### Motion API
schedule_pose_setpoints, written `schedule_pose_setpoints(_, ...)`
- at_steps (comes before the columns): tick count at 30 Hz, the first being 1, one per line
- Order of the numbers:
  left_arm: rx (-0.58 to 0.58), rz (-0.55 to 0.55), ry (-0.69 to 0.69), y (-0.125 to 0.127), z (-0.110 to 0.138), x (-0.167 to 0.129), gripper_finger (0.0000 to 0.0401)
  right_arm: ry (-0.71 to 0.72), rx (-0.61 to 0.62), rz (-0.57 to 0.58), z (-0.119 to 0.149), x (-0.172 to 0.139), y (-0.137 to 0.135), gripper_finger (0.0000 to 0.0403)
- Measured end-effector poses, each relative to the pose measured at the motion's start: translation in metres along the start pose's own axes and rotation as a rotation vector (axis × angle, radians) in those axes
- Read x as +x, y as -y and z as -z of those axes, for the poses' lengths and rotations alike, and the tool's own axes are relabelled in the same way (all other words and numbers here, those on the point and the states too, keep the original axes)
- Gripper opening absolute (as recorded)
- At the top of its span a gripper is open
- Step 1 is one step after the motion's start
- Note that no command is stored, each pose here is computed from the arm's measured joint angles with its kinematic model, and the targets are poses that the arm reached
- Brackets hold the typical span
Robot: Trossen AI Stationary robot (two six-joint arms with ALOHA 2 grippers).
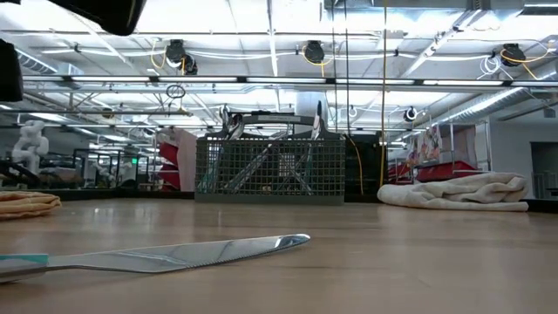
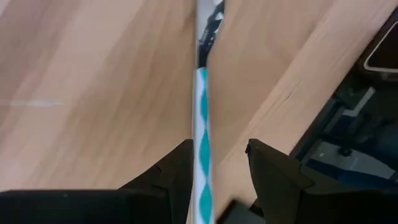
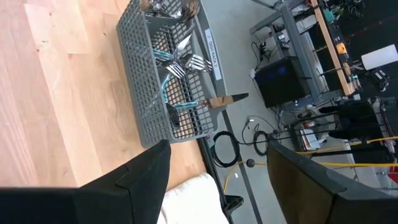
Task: Sort silverware
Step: Put the blue knife into the silverware basket
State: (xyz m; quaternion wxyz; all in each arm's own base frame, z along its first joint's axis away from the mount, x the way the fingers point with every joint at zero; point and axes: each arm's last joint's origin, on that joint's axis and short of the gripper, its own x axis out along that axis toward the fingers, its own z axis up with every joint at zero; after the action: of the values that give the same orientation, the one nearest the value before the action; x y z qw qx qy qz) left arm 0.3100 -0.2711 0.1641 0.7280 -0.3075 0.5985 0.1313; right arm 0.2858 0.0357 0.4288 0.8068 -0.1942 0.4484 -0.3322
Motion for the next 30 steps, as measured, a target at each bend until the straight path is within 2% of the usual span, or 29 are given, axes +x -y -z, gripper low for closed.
schedule_pose_setpoints(9,0.021,-0.029,-0.020,-0.005,-0.009,0.007,0.0167,-0.005,0.004,-0.026,0.000,-0.001,-0.001,0.0249)
schedule_pose_setpoints(13,0.007,-0.025,-0.089,-0.007,-0.014,0.007,0.0190,-0.004,0.004,-0.026,0.000,-0.001,-0.001,0.0249)
schedule_pose_setpoints(21,0.002,-0.026,-0.079,-0.009,-0.017,0.008,0.0242,-0.005,0.000,-0.029,0.000,-0.001,-0.001,0.0249)
schedule_pose_setpoints(30,0.012,-0.054,-0.088,-0.013,-0.013,0.028,0.0247,-0.016,-0.006,-0.076,0.001,-0.001,-0.003,0.0249)
